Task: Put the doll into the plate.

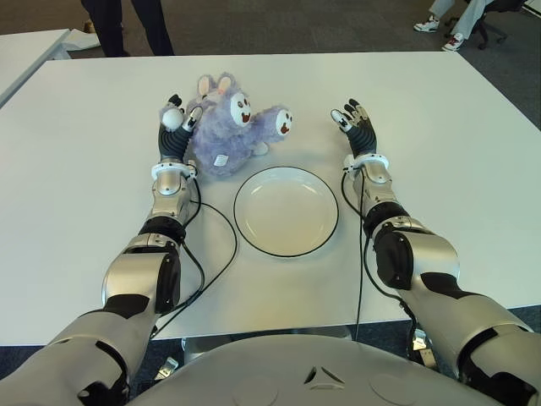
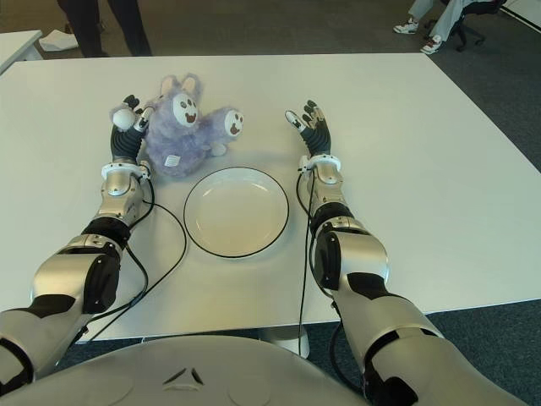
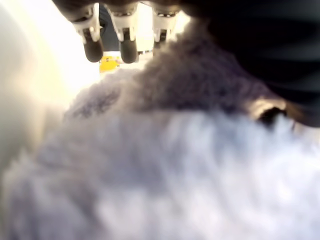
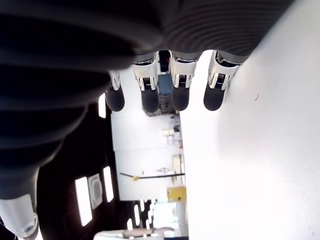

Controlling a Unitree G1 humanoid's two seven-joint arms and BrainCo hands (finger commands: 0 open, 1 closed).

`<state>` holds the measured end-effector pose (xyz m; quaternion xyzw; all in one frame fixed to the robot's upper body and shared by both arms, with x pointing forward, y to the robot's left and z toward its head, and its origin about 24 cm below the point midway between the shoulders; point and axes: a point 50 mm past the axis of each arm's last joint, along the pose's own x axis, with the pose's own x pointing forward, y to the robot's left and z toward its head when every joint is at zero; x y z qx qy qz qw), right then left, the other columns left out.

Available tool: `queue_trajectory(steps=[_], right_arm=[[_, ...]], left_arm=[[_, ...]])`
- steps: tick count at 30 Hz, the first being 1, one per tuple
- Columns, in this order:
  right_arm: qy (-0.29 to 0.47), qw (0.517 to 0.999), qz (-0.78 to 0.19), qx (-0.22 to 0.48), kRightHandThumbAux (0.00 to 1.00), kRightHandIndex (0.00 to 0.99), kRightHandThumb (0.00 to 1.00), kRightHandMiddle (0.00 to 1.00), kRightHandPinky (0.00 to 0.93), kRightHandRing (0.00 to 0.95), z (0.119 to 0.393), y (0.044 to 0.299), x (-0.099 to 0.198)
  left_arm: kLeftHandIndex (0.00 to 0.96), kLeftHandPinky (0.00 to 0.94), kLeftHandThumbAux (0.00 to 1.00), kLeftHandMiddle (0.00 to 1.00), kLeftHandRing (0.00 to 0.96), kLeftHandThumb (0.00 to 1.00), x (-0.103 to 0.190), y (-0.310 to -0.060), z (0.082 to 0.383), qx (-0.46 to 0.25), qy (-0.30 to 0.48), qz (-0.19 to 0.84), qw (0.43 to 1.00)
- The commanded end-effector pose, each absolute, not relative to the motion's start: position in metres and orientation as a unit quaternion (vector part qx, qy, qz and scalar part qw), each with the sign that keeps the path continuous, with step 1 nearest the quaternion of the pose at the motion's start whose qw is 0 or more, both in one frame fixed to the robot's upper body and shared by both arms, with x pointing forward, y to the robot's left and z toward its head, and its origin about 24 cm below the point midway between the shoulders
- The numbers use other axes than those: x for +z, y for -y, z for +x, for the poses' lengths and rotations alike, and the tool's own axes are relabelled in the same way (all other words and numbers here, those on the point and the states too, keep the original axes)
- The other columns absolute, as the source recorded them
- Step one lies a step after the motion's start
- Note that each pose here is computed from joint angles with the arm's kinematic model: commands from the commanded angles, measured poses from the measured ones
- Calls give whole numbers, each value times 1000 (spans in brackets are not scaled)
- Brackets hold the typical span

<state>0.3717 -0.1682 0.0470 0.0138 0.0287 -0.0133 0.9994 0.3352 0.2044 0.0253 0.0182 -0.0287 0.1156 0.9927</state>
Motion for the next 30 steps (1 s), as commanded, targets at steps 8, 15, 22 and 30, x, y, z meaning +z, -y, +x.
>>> queue_trajectory(steps=[8,15,22,30], right_arm=[[-108,993,31,-23,610,20,75,65,30,48,350,168,6],[-109,993,33,-25,606,24,74,59,29,43,349,169,5],[-109,993,35,-28,615,24,76,58,38,44,349,169,5],[-109,993,37,-30,617,24,74,56,40,43,349,170,5]], left_arm=[[0,18,478,86,62,0,-18,-208,305,120,-49,28,991],[0,16,486,89,65,0,-18,-209,305,120,-51,27,991],[0,30,488,88,67,0,-18,-211,305,118,-53,28,991],[0,33,488,85,67,0,-18,-211,305,116,-52,32,991]])
